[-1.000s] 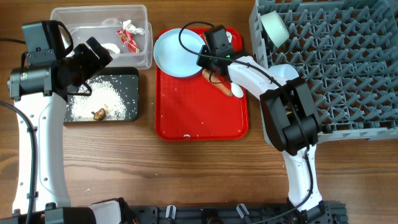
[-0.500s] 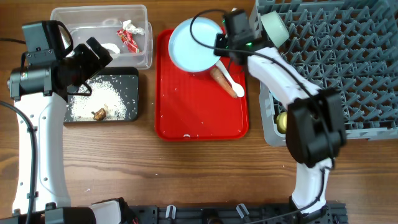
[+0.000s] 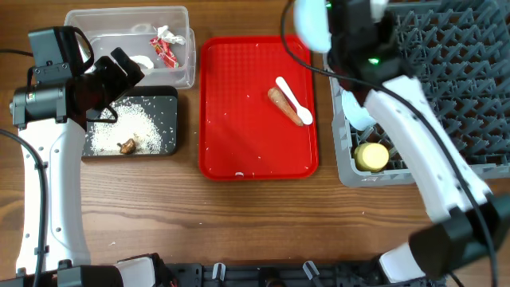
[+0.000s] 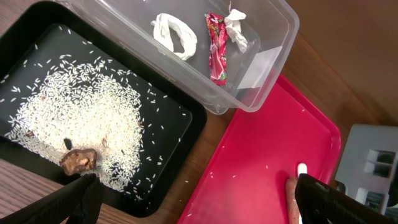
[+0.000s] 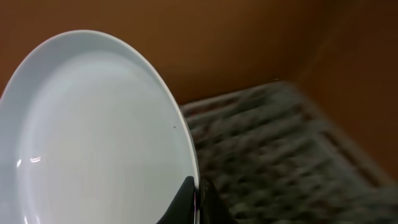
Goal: Sort waste into correct bins and load items into the dishwasher rack
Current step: 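Lift the plate right and stand it upright in the rack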
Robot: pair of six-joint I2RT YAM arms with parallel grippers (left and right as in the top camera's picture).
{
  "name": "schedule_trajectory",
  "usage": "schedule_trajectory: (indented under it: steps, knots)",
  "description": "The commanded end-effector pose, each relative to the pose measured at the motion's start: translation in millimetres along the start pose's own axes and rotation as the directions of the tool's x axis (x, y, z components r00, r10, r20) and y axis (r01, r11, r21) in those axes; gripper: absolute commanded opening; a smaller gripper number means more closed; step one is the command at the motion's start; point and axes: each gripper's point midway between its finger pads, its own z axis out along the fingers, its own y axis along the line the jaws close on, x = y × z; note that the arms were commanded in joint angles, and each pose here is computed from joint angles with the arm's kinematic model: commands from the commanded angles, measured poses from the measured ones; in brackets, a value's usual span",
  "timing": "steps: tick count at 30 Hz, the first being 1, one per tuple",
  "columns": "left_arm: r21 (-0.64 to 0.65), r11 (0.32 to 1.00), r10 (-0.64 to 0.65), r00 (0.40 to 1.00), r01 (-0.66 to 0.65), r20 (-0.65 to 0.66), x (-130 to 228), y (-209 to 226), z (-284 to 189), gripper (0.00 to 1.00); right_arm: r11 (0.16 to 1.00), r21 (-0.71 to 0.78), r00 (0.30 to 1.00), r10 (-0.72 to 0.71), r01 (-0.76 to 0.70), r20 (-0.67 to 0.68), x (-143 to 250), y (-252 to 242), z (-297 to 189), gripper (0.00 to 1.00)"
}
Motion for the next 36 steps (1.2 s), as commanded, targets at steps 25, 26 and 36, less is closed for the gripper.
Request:
schedule_trajectory:
  steps: [25,26,36]
  knots:
    - [-0.006,1.000,-0.012,1.000,0.012,-0.001,-1.3,1.7,1.8,1.00,0.660,0.131,0.671,-0.706,0.739,-0.227,45.9,-63.0,145.9,0.04]
    - [-0.006,1.000,-0.012,1.000,0.012,-0.001,-1.3,1.7,1.8,1.00,0.661,0.122,0.670,-0.709,0.740,-0.222,46.5,-61.5,146.3,0.05]
    - [-0.006,1.000,-0.012,1.000,0.012,-0.001,-1.3,1.7,1.8,1.00,0.706,-0.102,0.686,-0.706,0.700,-0.178,81.0,-30.0,146.4,0.90]
